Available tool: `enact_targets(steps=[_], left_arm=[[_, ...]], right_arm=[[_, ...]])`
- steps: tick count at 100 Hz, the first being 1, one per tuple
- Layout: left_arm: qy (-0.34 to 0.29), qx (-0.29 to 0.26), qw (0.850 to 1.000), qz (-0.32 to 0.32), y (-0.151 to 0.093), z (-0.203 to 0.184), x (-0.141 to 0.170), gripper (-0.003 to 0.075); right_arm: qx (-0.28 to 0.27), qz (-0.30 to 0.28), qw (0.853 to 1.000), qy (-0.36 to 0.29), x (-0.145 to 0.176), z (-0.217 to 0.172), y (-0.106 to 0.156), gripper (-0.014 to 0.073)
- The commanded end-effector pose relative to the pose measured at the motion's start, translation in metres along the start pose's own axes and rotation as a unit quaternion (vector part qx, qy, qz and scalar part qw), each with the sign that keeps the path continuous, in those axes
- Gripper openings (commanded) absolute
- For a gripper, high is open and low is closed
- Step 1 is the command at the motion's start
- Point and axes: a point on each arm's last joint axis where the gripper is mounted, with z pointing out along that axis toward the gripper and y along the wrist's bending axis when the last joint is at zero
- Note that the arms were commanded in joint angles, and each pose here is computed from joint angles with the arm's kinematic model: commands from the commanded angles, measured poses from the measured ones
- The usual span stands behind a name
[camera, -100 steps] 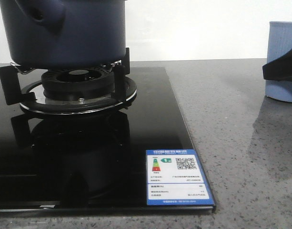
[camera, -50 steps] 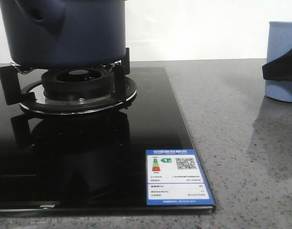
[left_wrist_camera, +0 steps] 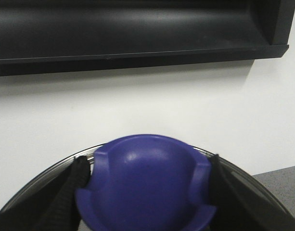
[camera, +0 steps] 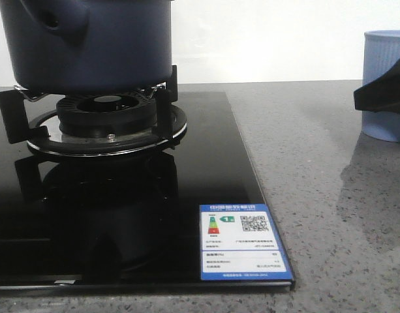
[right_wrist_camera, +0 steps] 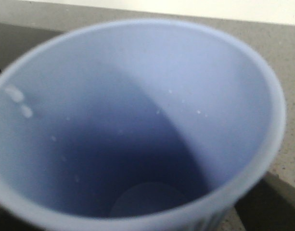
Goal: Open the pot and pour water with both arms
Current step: 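Lower the cup back onto the counter with the right gripper, then open the right gripper and pull it back from the cup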
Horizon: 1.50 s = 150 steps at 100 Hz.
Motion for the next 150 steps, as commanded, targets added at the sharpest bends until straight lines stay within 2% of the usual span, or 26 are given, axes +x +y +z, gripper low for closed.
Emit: enact_targets(steps=[1,14,30,40,66,90,106,131,150], left_arm=[[-0.078,-0.015,0.997,-0.002,0.003,-0.006,-0.025,0.0402],[-0.078,-0.015,0.997,-0.002,0.003,-0.006,-0.025,0.0402],[-0.078,-0.015,0.997,-0.008,0.003,-0.006,-0.025,0.0402],[-0.078,-0.015,0.997,-0.008,0.003,-0.006,-0.025,0.0402],[-0.079,0.016,0.996,-0.035,-0.009,0.0,-0.023,0.0402],[-0.056,0.068,0.995,-0.04,-0.037,0.027,-0.006,0.0402],[-0.059,0.082,0.994,-0.042,-0.052,0.046,0.005,0.0402],[-0.032,0.083,0.995,-0.035,-0.061,0.071,0.027,0.0402],[-0.013,0.082,0.996,-0.032,-0.063,0.082,0.039,0.0402]], right_arm=[[-0.001,-0.007,0.999,-0.047,-0.018,-0.01,0.004,0.0652],[0.006,-0.02,0.999,-0.036,-0.017,-0.023,0.011,0.0652],[0.011,-0.003,1.0,-0.029,-0.016,-0.043,0.022,0.0652],[0.026,-0.019,0.999,-0.01,-0.012,-0.057,0.027,0.0652],[0.062,0.011,0.997,-0.039,-0.015,-0.095,0.044,0.0652],[0.058,0.007,0.996,-0.069,-0.019,-0.121,0.062,0.0652],[0.05,0.008,0.995,-0.081,-0.02,-0.13,0.069,0.0652],[0.019,0.006,0.996,-0.086,-0.021,-0.133,0.076,0.0652],[0.016,0.006,0.996,-0.086,-0.021,-0.133,0.077,0.0652]])
